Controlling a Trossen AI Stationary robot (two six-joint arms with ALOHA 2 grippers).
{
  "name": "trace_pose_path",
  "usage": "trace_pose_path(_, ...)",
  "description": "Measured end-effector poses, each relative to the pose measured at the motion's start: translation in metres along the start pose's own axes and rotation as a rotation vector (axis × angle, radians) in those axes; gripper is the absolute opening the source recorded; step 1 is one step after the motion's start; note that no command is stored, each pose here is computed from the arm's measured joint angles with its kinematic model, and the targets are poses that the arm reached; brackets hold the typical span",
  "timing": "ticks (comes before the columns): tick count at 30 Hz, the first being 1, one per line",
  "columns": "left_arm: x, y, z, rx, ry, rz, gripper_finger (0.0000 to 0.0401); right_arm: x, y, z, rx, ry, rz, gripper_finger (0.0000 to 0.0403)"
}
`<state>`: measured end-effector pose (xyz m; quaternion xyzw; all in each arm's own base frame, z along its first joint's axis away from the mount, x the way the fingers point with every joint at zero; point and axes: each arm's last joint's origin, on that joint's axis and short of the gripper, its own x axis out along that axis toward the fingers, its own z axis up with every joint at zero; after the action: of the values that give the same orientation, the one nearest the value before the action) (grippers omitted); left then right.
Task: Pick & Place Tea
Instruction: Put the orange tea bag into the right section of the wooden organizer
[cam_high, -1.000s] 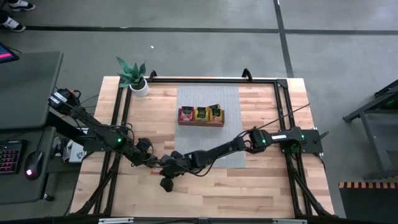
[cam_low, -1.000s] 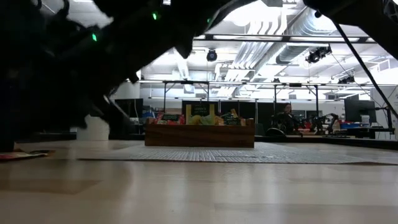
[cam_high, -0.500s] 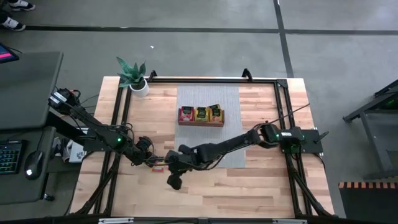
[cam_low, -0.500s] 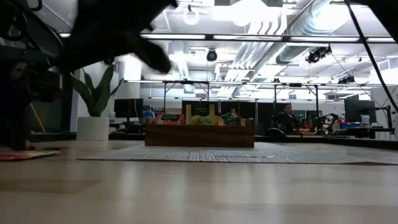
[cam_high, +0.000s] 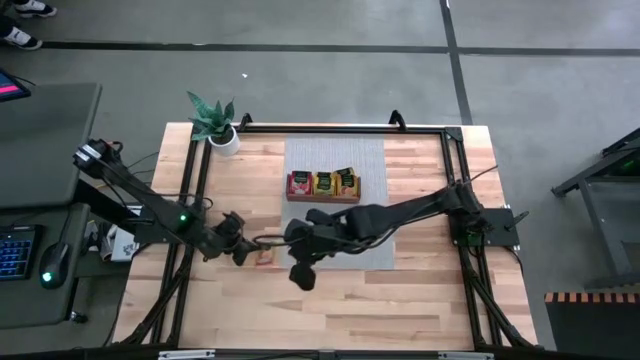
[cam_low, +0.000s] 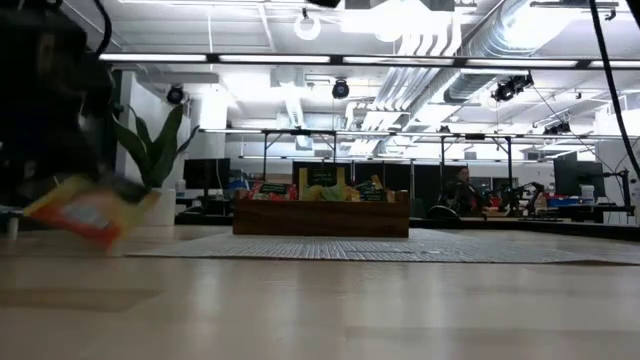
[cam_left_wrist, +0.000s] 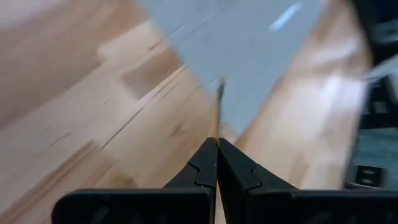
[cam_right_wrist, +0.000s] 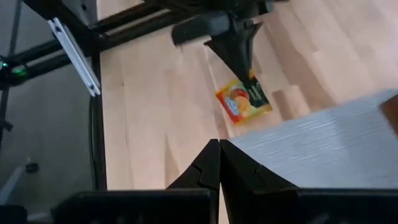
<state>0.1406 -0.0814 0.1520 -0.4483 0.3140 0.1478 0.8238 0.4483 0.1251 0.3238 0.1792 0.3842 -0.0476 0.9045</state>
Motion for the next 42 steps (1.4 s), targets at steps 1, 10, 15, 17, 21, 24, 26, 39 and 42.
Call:
trace_pose_path(1, -0.003, -0.002, 0.002, 0.013, -0.018, -0.026, 0.0, -0.007, -0.001, 0.002, -0.004, -0.005, -0.003, 0.0001)
trace_pose_path(10, -0.035, -0.029, 0.025, 0.234, -0.295, -0.315, 0.0, -0.042, -0.011, 0.01, -0.04, 0.056, 0.091, 0.0013)
trace_pose_path(15, -0.053, -0.048, 0.036, 0.375, -0.365, -0.351, 0.0, -0.045, -0.019, 0.016, -0.081, 0.096, 0.183, 0.0022)
trace_pose_path(17, -0.059, -0.057, 0.04, 0.429, -0.381, -0.352, 0.0, -0.045, -0.022, 0.019, -0.111, 0.091, 0.202, 0.0025)
trace_pose_path(21, -0.068, -0.069, 0.047, 0.509, -0.367, -0.301, 0.0, -0.045, -0.029, 0.024, -0.15, 0.077, 0.201, 0.0023)
trace_pose_path(24, -0.072, -0.074, 0.049, 0.533, -0.348, -0.269, 0.0, -0.044, -0.032, 0.028, -0.166, 0.063, 0.233, 0.0018)
trace_pose_path(26, -0.075, -0.08, 0.052, 0.542, -0.347, -0.265, 0.0, -0.044, -0.034, 0.031, -0.163, 0.047, 0.247, 0.0017)
trace_pose_path(39, -0.084, -0.098, 0.06, 0.59, -0.395, -0.263, 0.0, -0.086, -0.038, 0.066, -0.235, -0.118, 0.296, 0.0056)
trace_pose_path(42, -0.084, -0.098, 0.06, 0.59, -0.405, -0.262, 0.0, -0.086, -0.042, 0.069, -0.219, -0.111, 0.323, 0.0097)
